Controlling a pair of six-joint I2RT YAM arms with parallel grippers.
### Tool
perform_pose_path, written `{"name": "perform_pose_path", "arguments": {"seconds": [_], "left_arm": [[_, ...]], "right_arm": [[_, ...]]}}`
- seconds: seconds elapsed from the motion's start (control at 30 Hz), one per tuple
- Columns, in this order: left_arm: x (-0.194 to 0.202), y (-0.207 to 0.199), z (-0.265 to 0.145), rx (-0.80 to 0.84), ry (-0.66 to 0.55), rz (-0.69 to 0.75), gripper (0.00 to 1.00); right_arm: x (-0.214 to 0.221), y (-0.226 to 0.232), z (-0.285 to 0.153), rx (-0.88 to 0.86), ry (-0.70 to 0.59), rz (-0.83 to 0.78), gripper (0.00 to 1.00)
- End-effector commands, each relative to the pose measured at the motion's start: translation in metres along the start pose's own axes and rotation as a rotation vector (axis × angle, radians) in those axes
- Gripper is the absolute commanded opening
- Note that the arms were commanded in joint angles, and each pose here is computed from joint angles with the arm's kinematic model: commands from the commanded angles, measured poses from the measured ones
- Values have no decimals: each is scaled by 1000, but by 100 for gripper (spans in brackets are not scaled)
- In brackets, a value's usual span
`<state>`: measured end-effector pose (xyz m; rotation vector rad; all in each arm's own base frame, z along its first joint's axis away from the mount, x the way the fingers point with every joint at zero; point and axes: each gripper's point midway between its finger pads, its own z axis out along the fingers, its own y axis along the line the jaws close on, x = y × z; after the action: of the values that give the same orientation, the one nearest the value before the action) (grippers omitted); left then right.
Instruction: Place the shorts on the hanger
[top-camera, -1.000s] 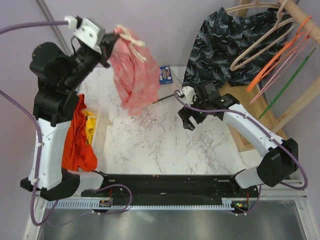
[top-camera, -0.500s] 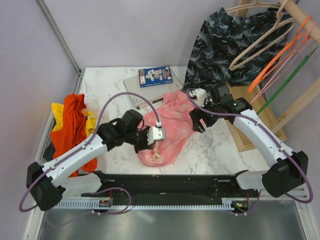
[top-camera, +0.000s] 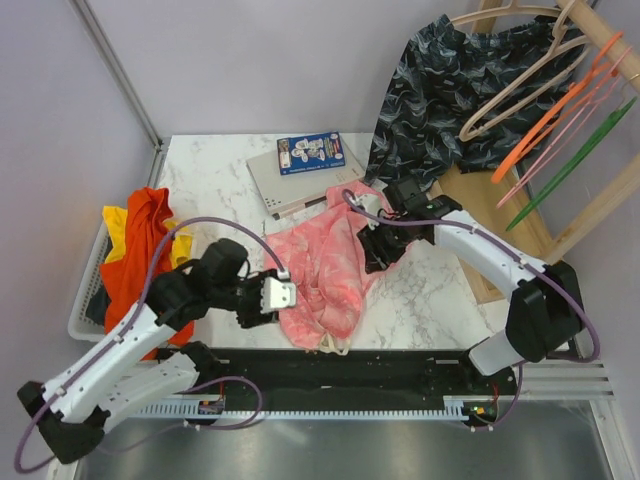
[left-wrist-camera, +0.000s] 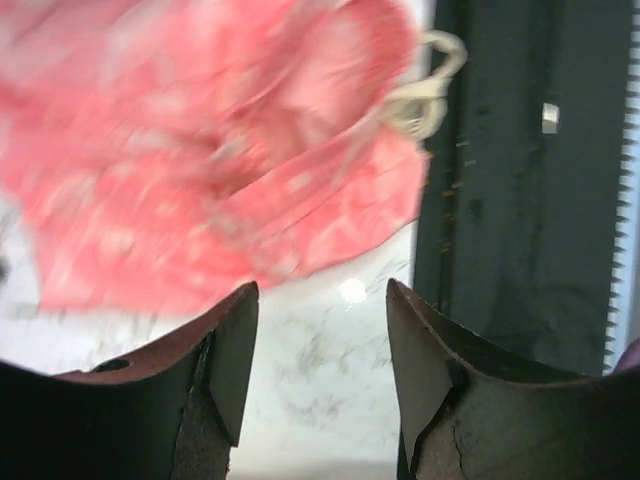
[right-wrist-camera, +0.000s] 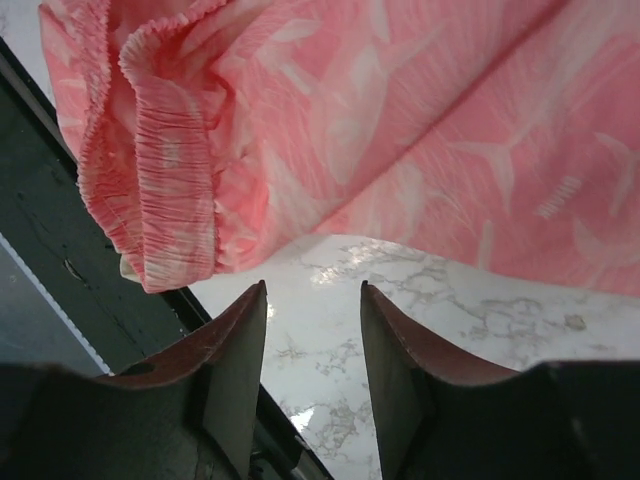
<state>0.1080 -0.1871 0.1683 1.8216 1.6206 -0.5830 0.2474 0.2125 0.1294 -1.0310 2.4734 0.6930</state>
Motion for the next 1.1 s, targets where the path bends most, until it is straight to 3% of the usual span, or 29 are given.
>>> {"name": "perform_pose_path", "arguments": {"seconds": [0.0, 0.17, 0.4, 0.77, 0.8, 0.9, 0.93, 0.97, 1.07], "left_arm": [[17, 42, -27, -213, -34, -198, 61], [32, 67, -42, -297, -130, -402, 61], [27, 66, -45, -409, -256, -356, 61], [37, 69, -42, -424, -219, -373, 62], [38, 69, -41, -422, -218, -370, 62], [33, 63, -38, -377, -233, -317, 62], [32, 63, -38, -368, -231, -259, 62], [33, 58, -36, -346, -225, -241, 61], [35, 62, -33, -318, -201, -180, 61]], "right_arm": [[-25, 30, 21, -99, -42, -64, 50], [-13, 56, 54, -110, 24, -168, 51], [-29, 83, 82, -148, 37, -206, 54], [-35, 103, 113, -162, 91, -259, 55], [-35, 102, 114, -150, 94, -265, 53], [-27, 88, 118, -76, 126, -275, 30], [-23, 83, 119, -55, 141, -277, 10], [-19, 77, 116, -29, 163, -277, 0], [-21, 67, 97, 12, 142, -253, 0]]}}
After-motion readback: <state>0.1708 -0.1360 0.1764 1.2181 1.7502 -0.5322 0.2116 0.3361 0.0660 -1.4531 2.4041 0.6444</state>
